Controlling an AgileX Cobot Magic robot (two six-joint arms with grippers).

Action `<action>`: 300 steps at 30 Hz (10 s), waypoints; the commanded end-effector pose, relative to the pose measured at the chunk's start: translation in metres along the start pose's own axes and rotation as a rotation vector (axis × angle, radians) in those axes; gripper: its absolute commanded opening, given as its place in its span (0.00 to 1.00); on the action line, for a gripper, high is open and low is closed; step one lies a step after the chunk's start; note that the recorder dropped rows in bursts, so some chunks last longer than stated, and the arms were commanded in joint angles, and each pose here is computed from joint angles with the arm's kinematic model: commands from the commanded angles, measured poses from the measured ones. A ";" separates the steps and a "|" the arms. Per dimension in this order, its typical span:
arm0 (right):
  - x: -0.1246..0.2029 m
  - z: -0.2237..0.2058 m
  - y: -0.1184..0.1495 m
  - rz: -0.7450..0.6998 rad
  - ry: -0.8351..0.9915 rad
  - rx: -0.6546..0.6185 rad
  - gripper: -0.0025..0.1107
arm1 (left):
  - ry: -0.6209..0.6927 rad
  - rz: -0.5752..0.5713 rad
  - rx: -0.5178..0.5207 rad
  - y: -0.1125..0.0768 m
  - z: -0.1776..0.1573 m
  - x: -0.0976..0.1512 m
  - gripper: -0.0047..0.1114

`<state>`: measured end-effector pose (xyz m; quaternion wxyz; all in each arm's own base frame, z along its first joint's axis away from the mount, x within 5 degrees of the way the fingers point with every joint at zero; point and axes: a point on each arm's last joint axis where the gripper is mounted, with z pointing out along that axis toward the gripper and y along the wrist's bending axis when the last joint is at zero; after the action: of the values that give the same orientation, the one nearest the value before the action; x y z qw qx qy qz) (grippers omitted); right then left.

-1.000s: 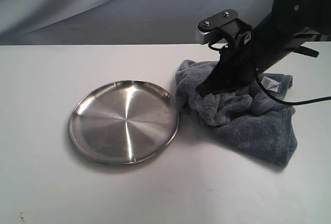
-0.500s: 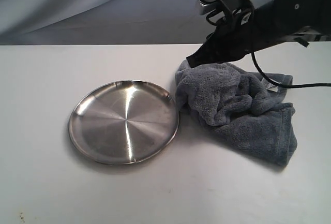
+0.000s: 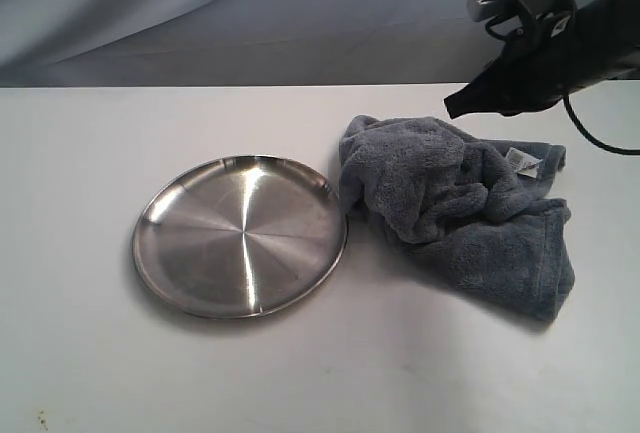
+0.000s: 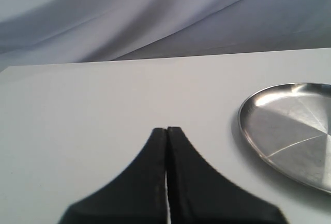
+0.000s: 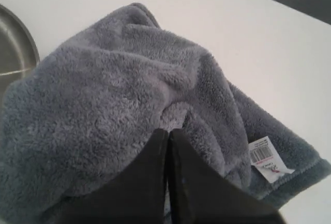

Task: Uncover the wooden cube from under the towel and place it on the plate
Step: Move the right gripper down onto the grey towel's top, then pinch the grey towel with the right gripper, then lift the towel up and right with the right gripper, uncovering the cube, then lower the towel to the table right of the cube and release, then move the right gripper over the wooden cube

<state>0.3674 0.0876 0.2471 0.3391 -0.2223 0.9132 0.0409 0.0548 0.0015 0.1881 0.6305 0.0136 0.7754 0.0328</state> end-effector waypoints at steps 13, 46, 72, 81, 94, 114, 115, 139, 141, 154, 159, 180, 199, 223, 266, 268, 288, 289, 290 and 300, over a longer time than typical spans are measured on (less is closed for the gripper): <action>0.018 0.005 0.043 -0.081 0.175 -0.494 0.02 | -0.007 -0.004 -0.001 0.000 0.000 0.001 0.04; -0.003 0.048 0.053 -0.257 -0.083 -0.163 0.02 | -0.007 -0.004 -0.001 0.000 0.000 0.001 0.04; 0.007 0.048 0.054 -0.344 0.013 -0.202 0.95 | -0.007 -0.004 -0.001 0.000 0.000 0.001 0.04; 0.006 0.048 0.055 -0.318 0.006 -0.199 0.95 | -0.007 -0.004 -0.001 0.000 0.000 0.001 0.04; 0.020 0.075 0.054 -0.341 0.063 -0.189 0.94 | -0.007 -0.004 -0.001 0.000 0.000 0.001 0.04; 0.023 0.067 0.058 -0.341 0.122 -0.254 0.02 | -0.007 -0.004 -0.001 0.000 0.000 0.001 0.04; 0.021 0.062 0.059 -0.343 0.116 -0.256 0.02 | -0.007 -0.004 -0.001 0.000 0.000 0.001 0.04; 0.002 -0.096 0.066 -0.452 0.070 -0.340 0.02 | -0.007 -0.004 -0.001 0.000 0.000 0.001 0.04; 0.000 -0.103 0.065 -0.456 0.041 -0.323 0.02 | -0.007 -0.004 -0.001 0.000 0.000 0.001 0.04; -0.010 -0.119 0.068 -0.395 -0.082 -0.314 0.02 | -0.007 -0.004 -0.001 0.000 0.000 0.001 0.04; -0.012 -0.143 0.068 -0.400 -0.161 -0.283 0.02 | -0.007 -0.004 -0.001 0.000 0.000 0.001 0.04; -0.014 -0.209 0.072 -0.365 -0.394 -0.248 0.02 | -0.007 -0.004 -0.001 0.000 0.000 0.001 0.04; -0.013 -0.274 0.062 -0.382 -0.691 -0.025 0.02 | -0.007 -0.004 -0.001 0.000 0.000 0.001 0.04; -0.061 -0.221 0.033 -0.289 -0.872 0.262 0.02 | -0.007 -0.004 -0.001 0.000 0.000 0.001 0.04; 0.021 0.056 -0.009 -0.018 0.050 -0.069 0.02 | -0.007 -0.004 -0.001 0.000 0.000 0.001 0.04; 0.026 0.063 -0.008 -0.015 0.076 -0.081 0.02 | -0.007 -0.004 -0.001 0.000 0.000 0.001 0.04; 0.032 0.072 -0.006 -0.078 0.112 -0.096 0.89 | -0.007 -0.004 -0.001 0.000 0.000 0.001 0.04; 0.032 0.072 -0.005 -0.083 0.114 -0.099 0.95 | -0.007 -0.004 -0.001 0.000 0.000 0.001 0.04; 0.032 0.072 -0.005 -0.084 0.117 -0.101 0.95 | -0.007 -0.004 -0.001 0.000 0.000 0.001 0.04; 0.012 0.030 -0.001 -0.063 0.046 -0.124 0.95 | -0.007 -0.004 -0.001 0.000 0.000 0.001 0.04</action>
<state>0.3816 0.0882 0.2024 0.2975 -0.2698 0.9127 0.0749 0.0548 0.0015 0.1881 0.6305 0.0136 0.7754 0.0328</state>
